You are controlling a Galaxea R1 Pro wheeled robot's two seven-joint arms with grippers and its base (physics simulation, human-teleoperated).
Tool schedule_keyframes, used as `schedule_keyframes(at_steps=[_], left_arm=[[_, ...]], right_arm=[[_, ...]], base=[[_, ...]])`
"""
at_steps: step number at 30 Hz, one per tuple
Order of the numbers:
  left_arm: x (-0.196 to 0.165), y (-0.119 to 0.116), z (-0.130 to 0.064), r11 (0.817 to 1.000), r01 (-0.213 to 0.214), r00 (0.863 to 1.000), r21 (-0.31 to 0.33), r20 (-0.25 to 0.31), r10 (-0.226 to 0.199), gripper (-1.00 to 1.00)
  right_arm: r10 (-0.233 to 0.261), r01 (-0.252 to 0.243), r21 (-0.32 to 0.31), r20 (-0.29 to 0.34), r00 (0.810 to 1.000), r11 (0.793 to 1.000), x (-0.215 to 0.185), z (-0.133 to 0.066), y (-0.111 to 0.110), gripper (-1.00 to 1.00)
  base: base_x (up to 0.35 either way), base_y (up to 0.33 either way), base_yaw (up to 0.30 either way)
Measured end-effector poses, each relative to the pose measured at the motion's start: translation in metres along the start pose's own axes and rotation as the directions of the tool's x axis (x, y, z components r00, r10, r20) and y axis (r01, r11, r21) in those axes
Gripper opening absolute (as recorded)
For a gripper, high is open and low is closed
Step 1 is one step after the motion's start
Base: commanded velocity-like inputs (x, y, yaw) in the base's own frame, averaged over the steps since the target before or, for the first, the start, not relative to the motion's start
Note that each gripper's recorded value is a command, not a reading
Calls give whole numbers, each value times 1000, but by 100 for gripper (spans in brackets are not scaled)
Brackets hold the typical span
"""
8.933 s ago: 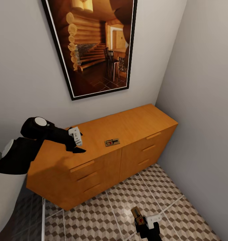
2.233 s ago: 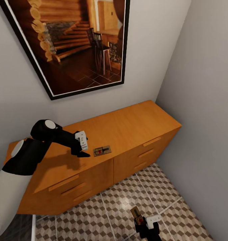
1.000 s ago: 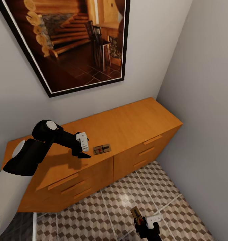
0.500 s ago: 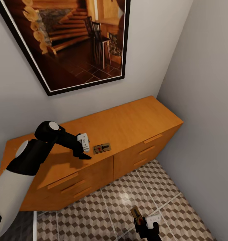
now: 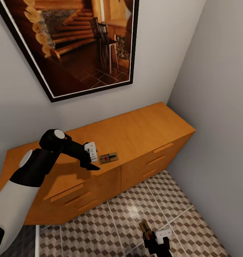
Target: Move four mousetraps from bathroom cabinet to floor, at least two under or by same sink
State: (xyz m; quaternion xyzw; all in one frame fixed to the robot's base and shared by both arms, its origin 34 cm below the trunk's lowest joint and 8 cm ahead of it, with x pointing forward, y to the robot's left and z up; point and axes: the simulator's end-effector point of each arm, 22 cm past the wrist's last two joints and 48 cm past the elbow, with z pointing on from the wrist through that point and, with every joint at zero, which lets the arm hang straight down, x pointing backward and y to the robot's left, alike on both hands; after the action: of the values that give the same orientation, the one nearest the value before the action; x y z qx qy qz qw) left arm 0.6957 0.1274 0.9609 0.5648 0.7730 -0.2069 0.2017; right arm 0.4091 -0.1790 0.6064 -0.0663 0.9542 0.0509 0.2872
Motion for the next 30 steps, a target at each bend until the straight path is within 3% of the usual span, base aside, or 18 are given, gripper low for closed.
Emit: schedule_keyframes(at_steps=[30], left_arm=[[3, 5, -3, 1000, 3, 1000, -18, -9, -3, 100]], right_arm=[[0, 0, 0, 0, 1000, 1000, 0, 0, 0, -100]], base=[[0, 0, 0]])
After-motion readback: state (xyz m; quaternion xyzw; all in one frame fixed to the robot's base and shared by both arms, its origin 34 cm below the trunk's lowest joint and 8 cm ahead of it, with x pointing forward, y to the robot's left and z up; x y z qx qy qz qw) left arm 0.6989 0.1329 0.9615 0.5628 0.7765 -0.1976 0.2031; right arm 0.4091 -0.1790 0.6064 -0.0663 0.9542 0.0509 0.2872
